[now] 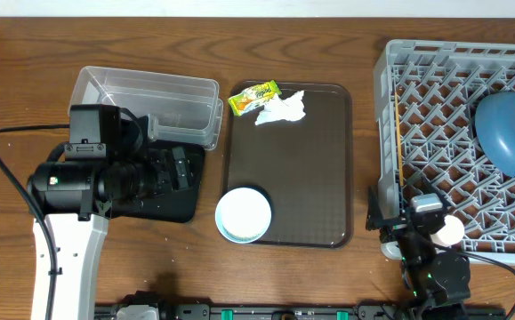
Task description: Sort waste into correct bins and load items into the dishwasher rack
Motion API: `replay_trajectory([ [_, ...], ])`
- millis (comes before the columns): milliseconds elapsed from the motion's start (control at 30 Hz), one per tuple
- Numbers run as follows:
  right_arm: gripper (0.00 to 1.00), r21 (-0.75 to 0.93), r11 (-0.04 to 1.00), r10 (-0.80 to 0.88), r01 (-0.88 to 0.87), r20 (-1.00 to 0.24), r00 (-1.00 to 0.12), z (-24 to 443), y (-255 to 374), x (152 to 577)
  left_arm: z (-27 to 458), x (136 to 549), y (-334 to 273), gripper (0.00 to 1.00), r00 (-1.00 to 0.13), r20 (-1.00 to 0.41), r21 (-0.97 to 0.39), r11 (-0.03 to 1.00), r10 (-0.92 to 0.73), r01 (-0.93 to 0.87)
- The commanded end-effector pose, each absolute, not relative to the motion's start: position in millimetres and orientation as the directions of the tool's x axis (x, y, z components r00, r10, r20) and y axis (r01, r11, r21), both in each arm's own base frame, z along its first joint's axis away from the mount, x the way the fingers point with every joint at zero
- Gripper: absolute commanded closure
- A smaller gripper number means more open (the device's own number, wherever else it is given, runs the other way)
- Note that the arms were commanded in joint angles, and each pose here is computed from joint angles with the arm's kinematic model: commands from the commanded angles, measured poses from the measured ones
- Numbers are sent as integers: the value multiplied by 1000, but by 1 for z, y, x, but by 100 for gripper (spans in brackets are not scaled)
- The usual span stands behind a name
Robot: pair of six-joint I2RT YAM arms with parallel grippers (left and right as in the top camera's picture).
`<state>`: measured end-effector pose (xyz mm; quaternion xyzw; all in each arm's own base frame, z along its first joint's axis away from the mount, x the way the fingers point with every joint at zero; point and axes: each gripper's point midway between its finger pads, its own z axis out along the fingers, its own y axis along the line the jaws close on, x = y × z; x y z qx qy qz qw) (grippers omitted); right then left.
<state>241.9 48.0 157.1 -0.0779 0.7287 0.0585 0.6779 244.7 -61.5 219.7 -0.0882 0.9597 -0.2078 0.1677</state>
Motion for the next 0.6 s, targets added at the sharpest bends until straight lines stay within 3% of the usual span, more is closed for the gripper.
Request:
replay_trajectory([
  [0,1,-24,979,-38,-201,-997,-66,157,50,241,224,246,-60,10,-925,-307,-414,907,-224,-82],
  [433,1,-24,979,-38,-200,-997,-66,157,50,241,224,248,-60,10,-923,-312,-416,906,-226,-81],
  [567,1,-24,979,-38,-200,-997,-66,157,50,241,232,254,-69,10,-903,-272,-505,848,-334,-161],
])
